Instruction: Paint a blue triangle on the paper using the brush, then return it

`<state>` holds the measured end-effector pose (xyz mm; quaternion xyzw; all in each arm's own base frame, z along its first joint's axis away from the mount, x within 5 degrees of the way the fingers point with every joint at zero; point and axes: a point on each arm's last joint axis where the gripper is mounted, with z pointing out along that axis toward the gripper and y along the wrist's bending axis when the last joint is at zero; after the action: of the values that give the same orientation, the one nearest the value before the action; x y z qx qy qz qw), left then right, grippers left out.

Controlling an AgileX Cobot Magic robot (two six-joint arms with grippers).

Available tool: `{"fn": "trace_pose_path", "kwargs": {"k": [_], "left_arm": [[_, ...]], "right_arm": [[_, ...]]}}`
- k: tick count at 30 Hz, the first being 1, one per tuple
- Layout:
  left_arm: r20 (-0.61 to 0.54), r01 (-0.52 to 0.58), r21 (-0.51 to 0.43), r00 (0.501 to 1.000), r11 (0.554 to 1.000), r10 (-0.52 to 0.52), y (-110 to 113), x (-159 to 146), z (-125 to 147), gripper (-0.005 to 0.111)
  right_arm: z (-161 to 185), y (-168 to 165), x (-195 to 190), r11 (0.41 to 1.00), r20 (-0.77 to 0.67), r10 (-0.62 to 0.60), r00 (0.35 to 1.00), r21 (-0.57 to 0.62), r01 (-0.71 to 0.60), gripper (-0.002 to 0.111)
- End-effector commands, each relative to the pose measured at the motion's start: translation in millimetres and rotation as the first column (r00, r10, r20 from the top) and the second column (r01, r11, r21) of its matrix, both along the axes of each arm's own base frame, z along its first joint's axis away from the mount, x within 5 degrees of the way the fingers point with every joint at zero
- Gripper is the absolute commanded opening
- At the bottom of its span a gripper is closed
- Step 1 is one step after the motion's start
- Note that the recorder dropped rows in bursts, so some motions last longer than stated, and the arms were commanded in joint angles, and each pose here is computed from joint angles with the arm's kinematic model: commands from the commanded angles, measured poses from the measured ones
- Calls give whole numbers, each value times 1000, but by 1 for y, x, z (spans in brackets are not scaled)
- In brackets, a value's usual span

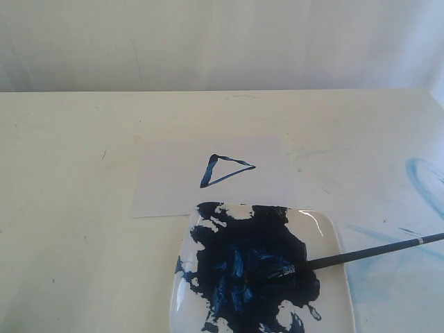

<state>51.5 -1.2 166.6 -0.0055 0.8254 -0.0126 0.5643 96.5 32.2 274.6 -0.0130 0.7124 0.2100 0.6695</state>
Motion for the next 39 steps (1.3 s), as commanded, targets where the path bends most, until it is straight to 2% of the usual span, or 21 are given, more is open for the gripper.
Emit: {"fn": "trace_pose_path", "kwargs": {"k": [1, 14, 18, 21, 23, 24, 27, 30, 33, 39], "left_arm": [[-7, -4, -16, 1000, 1000, 4, 0, 0, -2, 0], [-7, -4, -16, 1000, 1000, 4, 0, 0, -2, 0], [-7, -4, -16, 1000, 1000, 4, 0, 0, -2, 0], [-7, -4, -16, 1000, 1000, 4, 0, 0, -2, 0], [-7, -4, -16, 1000, 1000, 4, 0, 0, -2, 0], [-7, -4, -16, 1000, 1000, 4, 0, 0, -2, 0], [-7, -4, -16, 1000, 1000, 4, 0, 0, -2, 0], [-7, -4, -16, 1000, 1000, 4, 0, 0, -2, 0], [-7, -4, -16, 1000, 1000, 4, 0, 0, -2, 0], [-7, -4, -16, 1000, 1000, 4, 0, 0, -2, 0]], "right_arm": [[1, -1, 0, 1000, 13, -10, 1000, -14, 10, 0], [3, -2, -3, 1000, 33, -10, 999, -21, 10, 0], [12, -7, -19, 1000, 129, -13, 992, 22, 10, 0], [22, -14, -42, 998, 257, -21, 966, 65, 4, 0], [21, -20, -54, 997, 275, -51, 960, 72, 32, 0], [18, -21, -56, 996, 260, -69, 963, 67, 53, 0], [-5, -29, -60, 980, 51, -194, 980, -26, 196, 0], [-18, -35, -60, 950, -65, -292, 954, -136, 282, 0], [-31, -42, -59, 904, -109, -376, 920, -261, 338, 0], [-37, -42, -58, 899, -127, -383, 915, -277, 339, 0]]}}
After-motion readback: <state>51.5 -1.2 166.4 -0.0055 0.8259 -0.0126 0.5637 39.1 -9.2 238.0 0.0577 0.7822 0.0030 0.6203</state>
